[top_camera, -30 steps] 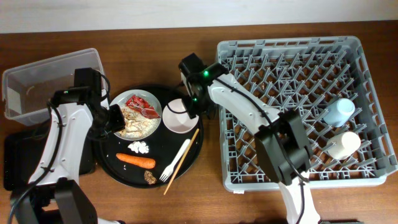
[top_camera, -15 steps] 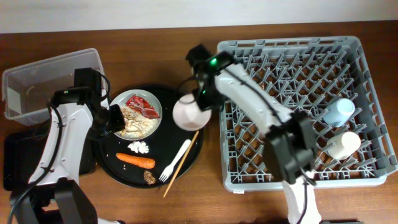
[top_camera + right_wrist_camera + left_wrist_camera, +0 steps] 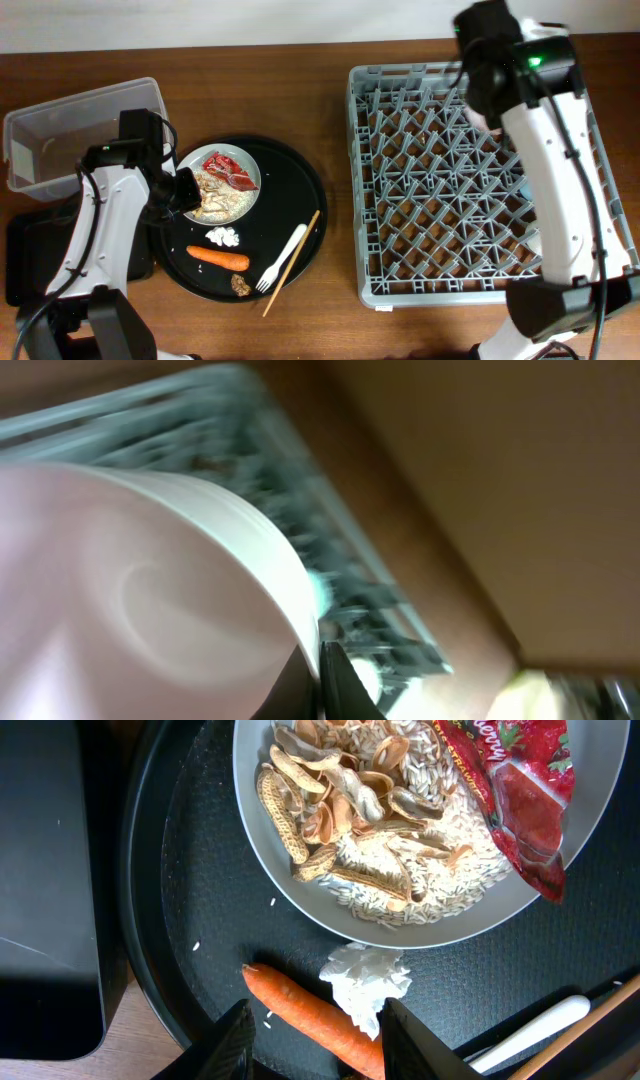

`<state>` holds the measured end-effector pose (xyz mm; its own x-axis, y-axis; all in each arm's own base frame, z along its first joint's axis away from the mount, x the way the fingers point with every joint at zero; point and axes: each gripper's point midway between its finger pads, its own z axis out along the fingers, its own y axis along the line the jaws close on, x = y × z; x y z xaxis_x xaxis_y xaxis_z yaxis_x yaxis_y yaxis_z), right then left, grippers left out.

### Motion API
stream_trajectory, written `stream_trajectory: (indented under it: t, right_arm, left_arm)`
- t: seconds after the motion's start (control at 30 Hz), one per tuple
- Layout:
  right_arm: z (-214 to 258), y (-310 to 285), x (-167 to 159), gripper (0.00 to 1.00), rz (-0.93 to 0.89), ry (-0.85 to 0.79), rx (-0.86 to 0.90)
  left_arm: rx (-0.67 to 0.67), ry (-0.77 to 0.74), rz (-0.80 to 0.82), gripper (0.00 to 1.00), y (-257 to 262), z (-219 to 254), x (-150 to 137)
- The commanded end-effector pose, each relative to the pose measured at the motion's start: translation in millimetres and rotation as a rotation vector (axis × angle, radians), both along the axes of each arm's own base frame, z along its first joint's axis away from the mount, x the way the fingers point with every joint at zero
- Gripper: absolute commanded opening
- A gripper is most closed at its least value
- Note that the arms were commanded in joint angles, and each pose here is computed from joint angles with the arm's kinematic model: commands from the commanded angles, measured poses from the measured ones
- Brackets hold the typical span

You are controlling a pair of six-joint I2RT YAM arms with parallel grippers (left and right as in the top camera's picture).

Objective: Sort waste into correct bins and load items into the dishwasher rack
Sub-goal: 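Carry the pink bowl to the rack's upper right and release it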

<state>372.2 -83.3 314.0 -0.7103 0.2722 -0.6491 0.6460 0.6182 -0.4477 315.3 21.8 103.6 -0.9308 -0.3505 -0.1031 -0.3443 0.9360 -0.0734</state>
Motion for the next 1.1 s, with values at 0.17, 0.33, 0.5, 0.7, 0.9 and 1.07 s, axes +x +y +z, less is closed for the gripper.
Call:
stream_trajectory:
  t: [0.17,0.33,0.5,0.7,0.9,1.07]
  right_arm:
    - [-58,-92,3,0.04,-0.308,-0.065,-0.152]
    - [-105,-90,39,0.04,-0.210,0.021,-0.179]
    - [-146,-64,66,0.04,-0.140,0.048,-0.127]
    - [-201,-34,73,0.04,-0.061,0.202,-0.144]
    - [-205,5,77,0.05,0.027,0.227,-0.145]
    - [-224,34,69,0.25,0.091,0.294,-0.029]
  left_arm:
    - [0.006,-0.009,0.014,0.41,2,3,1]
    - [0.007,-0.012,0.014,0.41,2,3,2]
    - [0.007,-0.012,0.014,0.41,2,3,2]
    - [0.007,-0.012,0.014,0.41,2,3,2]
    - [0.007,-0.013,0.014,0.41,2,3,2]
    - [0.007,-0.013,0.014,0.41,2,3,2]
